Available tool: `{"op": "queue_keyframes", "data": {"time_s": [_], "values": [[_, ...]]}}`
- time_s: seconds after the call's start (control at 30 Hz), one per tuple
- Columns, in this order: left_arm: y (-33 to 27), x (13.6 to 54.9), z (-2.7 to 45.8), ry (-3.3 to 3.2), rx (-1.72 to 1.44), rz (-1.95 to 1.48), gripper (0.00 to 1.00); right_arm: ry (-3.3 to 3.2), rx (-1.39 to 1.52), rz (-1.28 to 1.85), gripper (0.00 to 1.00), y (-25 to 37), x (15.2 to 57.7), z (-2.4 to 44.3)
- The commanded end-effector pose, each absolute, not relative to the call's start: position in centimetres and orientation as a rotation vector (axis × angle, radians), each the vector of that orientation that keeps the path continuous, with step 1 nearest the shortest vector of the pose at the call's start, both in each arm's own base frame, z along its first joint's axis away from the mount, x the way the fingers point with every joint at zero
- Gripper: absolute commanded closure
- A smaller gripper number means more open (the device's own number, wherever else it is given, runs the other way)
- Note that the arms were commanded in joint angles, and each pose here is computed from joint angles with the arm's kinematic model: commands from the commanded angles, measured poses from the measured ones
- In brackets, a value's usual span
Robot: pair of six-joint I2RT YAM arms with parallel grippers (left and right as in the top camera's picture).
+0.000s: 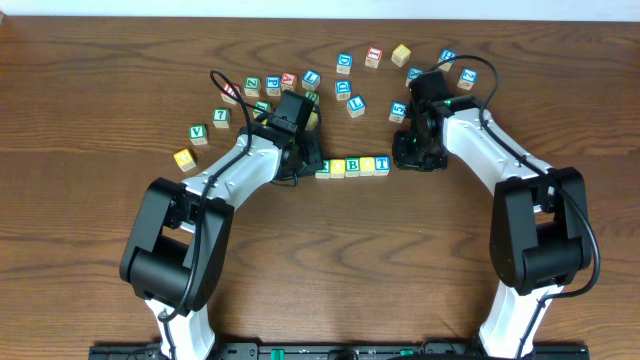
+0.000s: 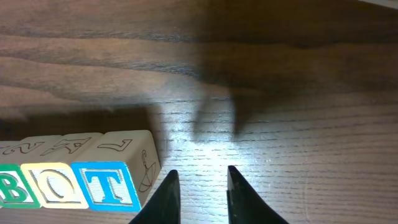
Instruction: Spell out ROBOT
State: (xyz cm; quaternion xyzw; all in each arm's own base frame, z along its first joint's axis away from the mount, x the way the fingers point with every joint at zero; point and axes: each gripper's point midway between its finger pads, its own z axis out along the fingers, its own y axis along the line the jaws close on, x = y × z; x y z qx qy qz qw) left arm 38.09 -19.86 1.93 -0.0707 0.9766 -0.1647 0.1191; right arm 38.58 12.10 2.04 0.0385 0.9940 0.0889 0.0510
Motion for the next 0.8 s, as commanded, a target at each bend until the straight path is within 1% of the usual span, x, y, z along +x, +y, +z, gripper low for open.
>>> {"op": "queue_keyframes", "data": {"time_s": [0.0, 0.37, 0.77], "values": [[-19.9, 37.9, 1.5, 2.866, -0.214, -0.48, 0.93, 3.014, 0.072, 0.288, 0.82, 13.0, 38.4, 2.5], [-19.9, 38.0, 1.5, 2.863, -0.201, -0.48, 0.92, 2.991, 0.012, 0.301, 0.83, 14.7, 38.5, 2.5], [-20.1, 38.4, 1.6, 2.844, -0.17, -0.486, 0.92, 2.995, 0.009, 0.299, 0.83, 14.7, 38.4, 2.5]]}}
